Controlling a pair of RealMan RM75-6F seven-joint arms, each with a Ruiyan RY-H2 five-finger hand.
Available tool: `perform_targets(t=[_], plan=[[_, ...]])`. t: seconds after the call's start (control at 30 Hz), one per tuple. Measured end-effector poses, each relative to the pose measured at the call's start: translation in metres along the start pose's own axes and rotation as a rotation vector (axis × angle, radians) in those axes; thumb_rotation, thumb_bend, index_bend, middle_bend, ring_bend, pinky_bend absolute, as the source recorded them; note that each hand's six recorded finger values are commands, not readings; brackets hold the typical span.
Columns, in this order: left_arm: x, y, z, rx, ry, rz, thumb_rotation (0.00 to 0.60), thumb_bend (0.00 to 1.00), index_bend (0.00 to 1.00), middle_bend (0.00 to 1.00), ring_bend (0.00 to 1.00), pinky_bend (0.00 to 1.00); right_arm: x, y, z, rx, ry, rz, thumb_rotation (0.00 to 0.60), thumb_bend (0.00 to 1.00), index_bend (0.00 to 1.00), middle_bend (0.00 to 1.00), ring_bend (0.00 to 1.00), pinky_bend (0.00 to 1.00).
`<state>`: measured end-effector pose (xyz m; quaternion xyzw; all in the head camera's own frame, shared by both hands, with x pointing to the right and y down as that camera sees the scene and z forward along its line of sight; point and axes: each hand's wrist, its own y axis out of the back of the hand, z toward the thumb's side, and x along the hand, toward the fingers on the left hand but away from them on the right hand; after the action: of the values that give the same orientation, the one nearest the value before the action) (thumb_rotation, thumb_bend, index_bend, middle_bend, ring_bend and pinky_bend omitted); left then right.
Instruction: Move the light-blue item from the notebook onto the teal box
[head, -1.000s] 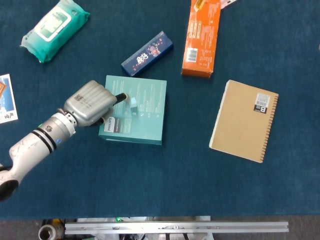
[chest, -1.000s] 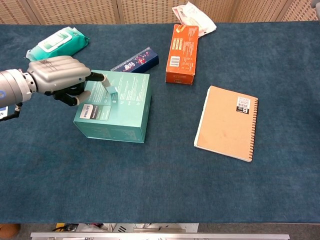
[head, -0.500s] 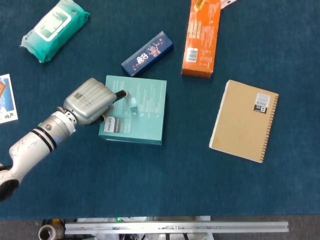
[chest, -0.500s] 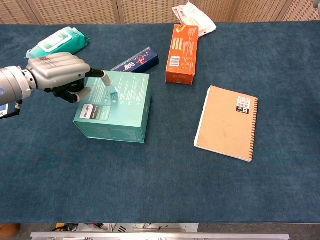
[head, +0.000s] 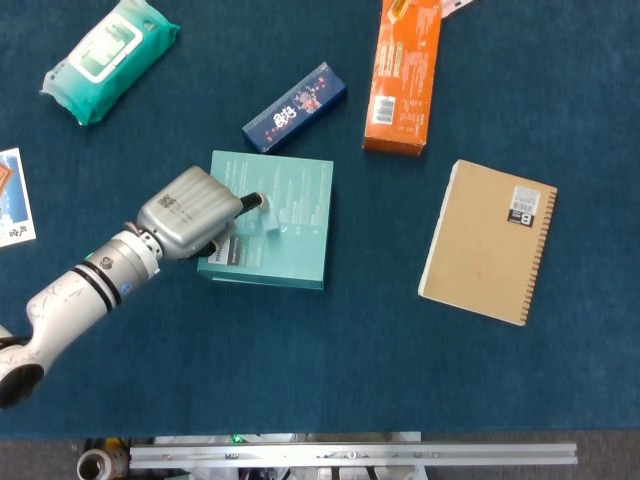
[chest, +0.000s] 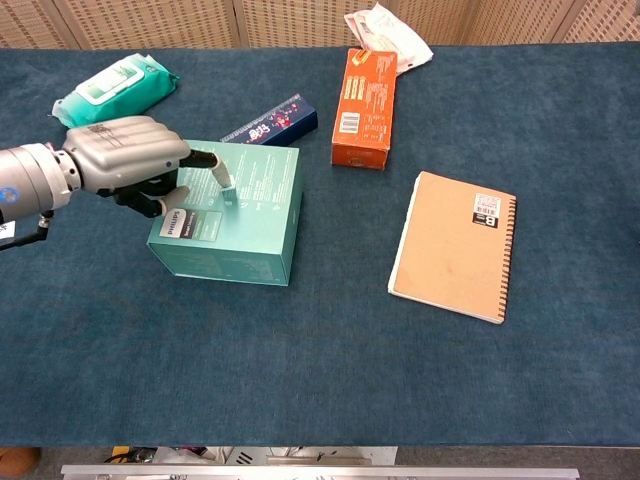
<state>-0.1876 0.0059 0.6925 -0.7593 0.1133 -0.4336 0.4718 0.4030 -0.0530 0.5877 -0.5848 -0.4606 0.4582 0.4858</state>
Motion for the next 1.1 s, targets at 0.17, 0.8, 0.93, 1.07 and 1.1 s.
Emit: perform_targets(t=[0.17, 0.8, 0.93, 1.07, 1.1], plan=[[-0.0008, -0.0009, 0.0028, 0.004, -0.003, -0.003, 0.6, 0.76, 0.24, 1.0, 1.0, 0.97, 0.0017, 0.0009, -0.002, -0.003, -0.003, -0.002, 0.6, 0.48, 0.67, 0.98, 1.0, 1.0], [0.0042, -0.0018, 0.0046, 0.003, 0.001, -0.008, 0.6, 0.76, 0.24, 1.0, 1.0, 0.97, 0.0053, 0.0035, -0.0065, -0.003, -0.011, -0.006, 0.6, 0.48, 0.67, 0.98, 1.0, 1.0], [0.0021, 0.0003, 0.0076, 0.002, -0.006, 0.001, 0.6, 0.76, 0.24, 1.0, 1.0, 0.97, 0.0054, 0.0043, -0.0071, -0.002, -0.012, -0.008, 0.6, 0.48, 0.67, 0.98, 1.0, 1.0], [-0.0026, 0.0051, 0.0063, 0.003, -0.002, 0.021, 0.6, 0.76, 0.24, 1.0, 1.0, 0.97, 0.0052, 0.0059, -0.0085, -0.004, -0.016, -0.015, 0.6, 0.48, 0.67, 0.98, 1.0, 1.0], [-0.0048, 0.0072, 0.0046, 0.003, 0.004, 0.032, 0.6, 0.76, 0.24, 1.0, 1.0, 0.97, 0.0052, 0.0066, -0.0092, -0.004, -0.019, -0.017, 0.6, 0.48, 0.67, 0.98, 1.0, 1.0]])
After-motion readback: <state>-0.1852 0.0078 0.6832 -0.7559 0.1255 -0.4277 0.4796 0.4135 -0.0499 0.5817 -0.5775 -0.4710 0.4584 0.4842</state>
